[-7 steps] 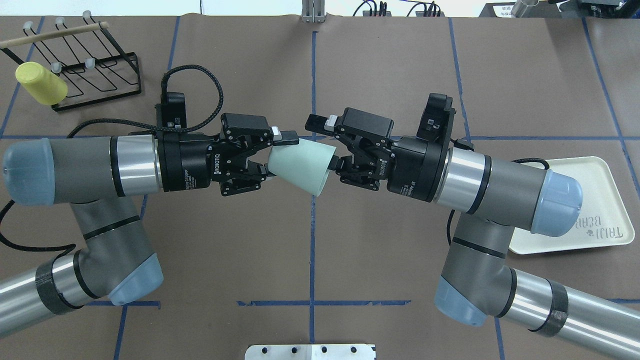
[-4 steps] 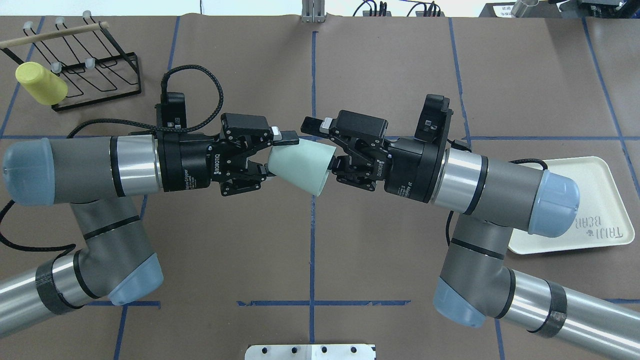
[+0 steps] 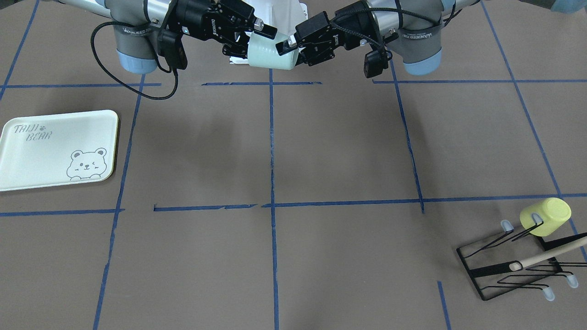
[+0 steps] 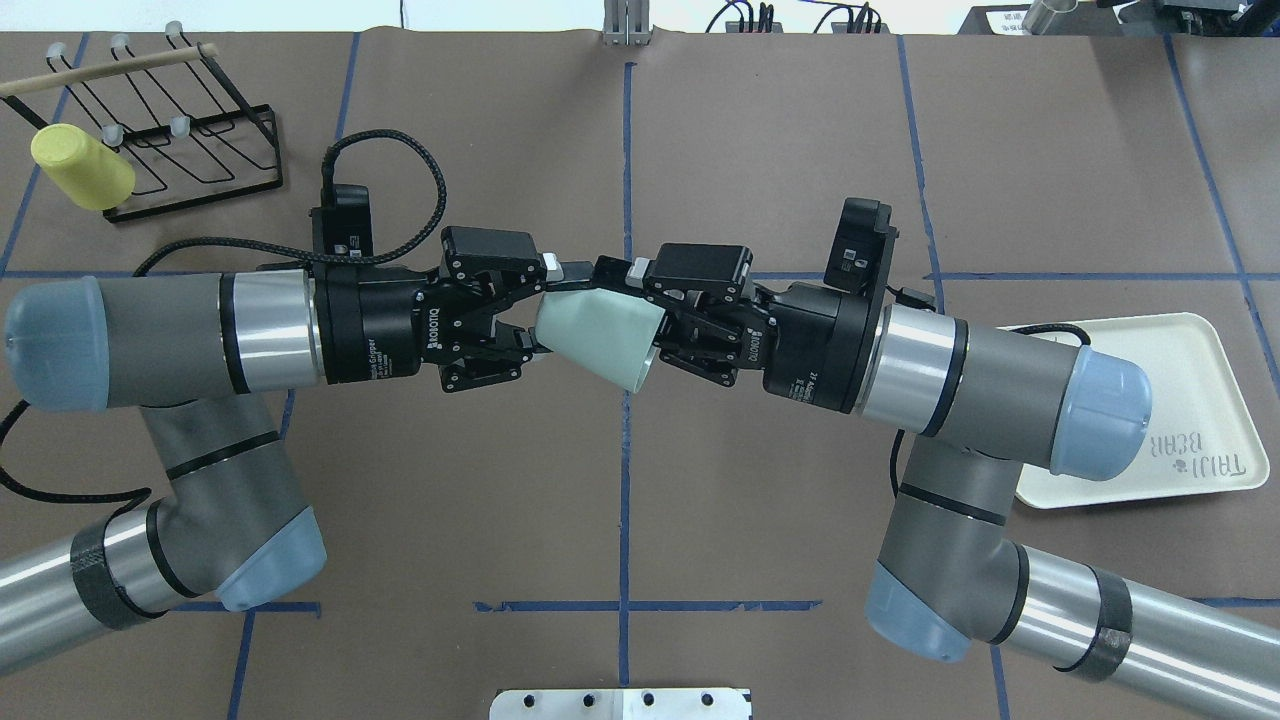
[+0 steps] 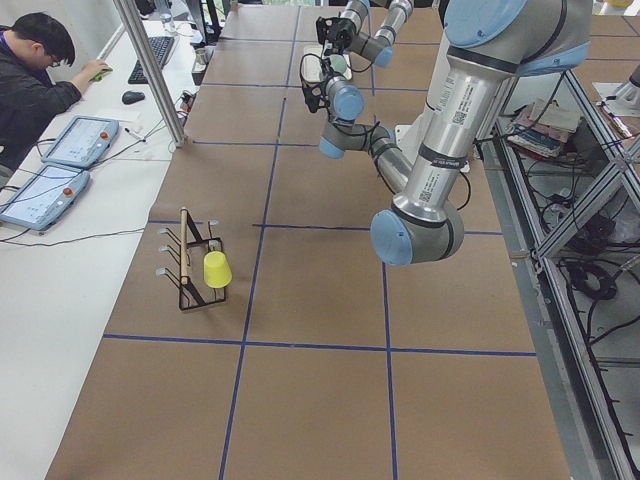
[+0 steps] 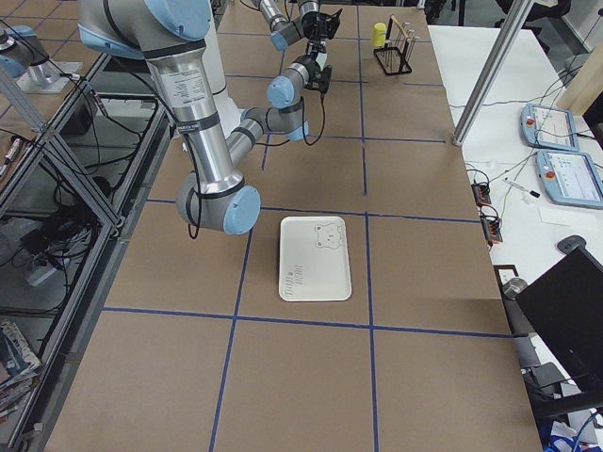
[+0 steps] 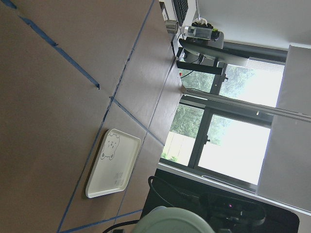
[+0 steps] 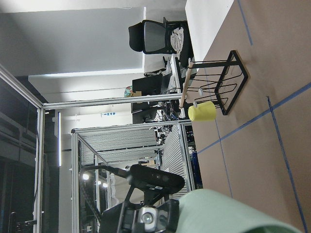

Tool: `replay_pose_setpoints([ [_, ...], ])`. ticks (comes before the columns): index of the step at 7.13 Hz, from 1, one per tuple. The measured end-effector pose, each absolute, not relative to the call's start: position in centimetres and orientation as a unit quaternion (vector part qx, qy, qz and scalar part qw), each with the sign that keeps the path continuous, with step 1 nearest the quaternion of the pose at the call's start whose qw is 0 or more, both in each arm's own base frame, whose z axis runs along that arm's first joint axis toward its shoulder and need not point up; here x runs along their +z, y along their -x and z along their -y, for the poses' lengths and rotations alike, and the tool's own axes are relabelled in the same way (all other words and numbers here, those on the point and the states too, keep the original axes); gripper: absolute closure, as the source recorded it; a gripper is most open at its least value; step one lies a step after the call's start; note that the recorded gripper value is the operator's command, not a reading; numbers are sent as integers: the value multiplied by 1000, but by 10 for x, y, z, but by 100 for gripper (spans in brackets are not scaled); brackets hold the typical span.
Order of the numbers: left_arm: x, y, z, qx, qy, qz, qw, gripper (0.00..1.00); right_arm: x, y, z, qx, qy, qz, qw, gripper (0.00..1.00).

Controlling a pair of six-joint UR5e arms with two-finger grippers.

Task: Left arm grabs green cup and hands to right arm on tray

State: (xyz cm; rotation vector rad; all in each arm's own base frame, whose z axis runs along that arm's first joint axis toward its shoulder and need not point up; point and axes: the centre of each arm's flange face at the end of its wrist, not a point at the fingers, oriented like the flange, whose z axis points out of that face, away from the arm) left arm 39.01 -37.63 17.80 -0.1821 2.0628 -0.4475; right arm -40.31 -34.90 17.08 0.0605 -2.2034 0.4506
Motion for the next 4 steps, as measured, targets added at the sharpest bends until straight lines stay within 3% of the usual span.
replay_pose_setpoints([
  [2, 178, -390, 376, -184, 75, -849, 490, 60, 171, 404, 349, 181, -24, 883, 432, 85],
  [3, 179, -390, 376, -184, 75, -849, 490, 24, 171, 404, 348, 180, -24, 883, 432, 97],
  [4, 179, -390, 376, -185, 74, -849, 490, 0, 171, 404, 348, 180, -24, 883, 432, 100],
])
